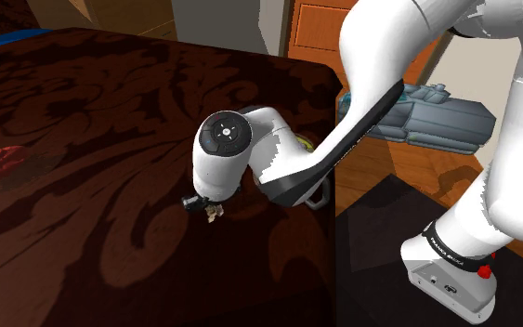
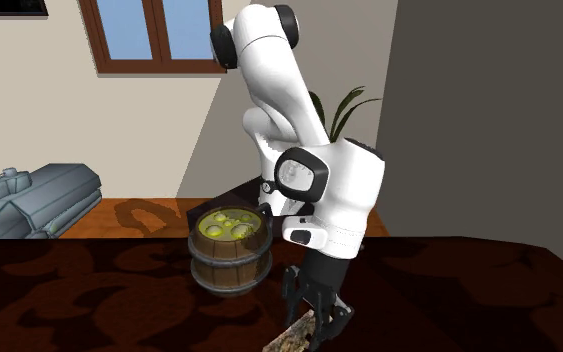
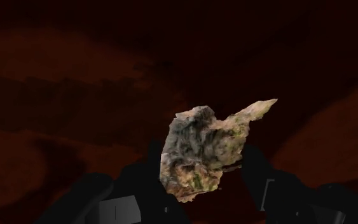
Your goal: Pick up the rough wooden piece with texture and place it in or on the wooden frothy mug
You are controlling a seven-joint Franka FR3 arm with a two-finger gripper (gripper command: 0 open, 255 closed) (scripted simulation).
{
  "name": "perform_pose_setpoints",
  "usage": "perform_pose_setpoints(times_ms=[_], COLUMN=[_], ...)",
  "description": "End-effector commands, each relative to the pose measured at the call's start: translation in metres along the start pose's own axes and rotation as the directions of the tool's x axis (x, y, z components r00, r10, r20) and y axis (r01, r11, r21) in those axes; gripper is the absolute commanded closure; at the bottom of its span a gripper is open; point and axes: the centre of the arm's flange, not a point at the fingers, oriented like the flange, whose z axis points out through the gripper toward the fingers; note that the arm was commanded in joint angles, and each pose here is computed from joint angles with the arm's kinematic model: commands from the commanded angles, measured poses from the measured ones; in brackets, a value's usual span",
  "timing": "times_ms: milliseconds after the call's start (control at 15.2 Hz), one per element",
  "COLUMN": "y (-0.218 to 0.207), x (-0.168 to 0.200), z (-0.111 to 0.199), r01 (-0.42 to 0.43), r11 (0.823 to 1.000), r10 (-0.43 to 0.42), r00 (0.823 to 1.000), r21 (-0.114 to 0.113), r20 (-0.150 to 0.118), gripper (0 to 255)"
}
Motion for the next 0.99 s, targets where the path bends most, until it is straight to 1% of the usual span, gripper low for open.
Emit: perform_pose_setpoints(times_ms=[0,924], y=[0.000,-0.001], x=[0.004,0.032], z=[-0.010,-0.078], r01=[0.000,0.000], r11=[1.000,1.000], r10=[0.000,0.000], r00=[1.000,1.000], r21=[0.000,0.000], r20=[0.001,0.001], gripper=[255,255])
